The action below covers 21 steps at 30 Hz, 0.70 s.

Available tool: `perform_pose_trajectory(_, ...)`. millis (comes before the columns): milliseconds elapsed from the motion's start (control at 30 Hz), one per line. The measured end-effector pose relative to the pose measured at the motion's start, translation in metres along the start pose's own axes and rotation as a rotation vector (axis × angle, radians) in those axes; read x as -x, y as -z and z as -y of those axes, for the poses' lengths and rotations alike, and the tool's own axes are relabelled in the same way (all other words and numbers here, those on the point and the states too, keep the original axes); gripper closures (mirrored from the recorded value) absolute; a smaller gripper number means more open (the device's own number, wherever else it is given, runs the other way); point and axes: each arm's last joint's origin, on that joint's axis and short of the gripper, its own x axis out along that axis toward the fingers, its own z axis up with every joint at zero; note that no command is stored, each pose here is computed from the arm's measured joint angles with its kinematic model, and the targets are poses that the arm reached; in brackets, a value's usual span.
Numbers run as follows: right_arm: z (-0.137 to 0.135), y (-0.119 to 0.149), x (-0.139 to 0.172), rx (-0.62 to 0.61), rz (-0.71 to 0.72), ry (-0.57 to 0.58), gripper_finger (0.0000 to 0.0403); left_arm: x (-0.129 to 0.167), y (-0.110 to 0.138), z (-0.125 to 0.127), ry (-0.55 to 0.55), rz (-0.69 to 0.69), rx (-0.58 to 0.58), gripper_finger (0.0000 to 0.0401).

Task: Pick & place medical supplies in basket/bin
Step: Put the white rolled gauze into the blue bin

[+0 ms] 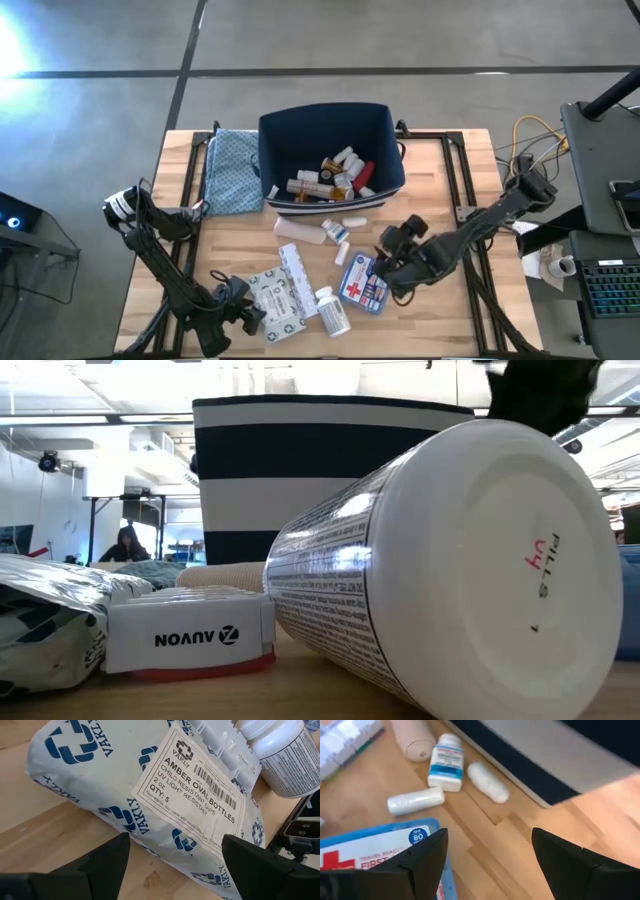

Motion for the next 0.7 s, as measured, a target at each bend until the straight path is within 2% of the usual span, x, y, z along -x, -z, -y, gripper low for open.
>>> perform_pose_trajectory(233,0.005,-0.003,-0.049,0.041,0.032,-0.007,0.0125,0.0,0.001,0.001,0.011,-0.007,0.008,0.0106)
perform_pose_trajectory(467,0.003,-0.014,-0.073,0.416,0.069,-0.011,0.0129,0.0,0.001,0.002,0.018,-0.012,0.014,0.0106)
perform_pose_trajectory(700,-0.01,-0.015,-0.105,0.695,-0.043,-0.053,0.0126,0.0,0.001,0.002,0.017,-0.012,0.014,0.0106)
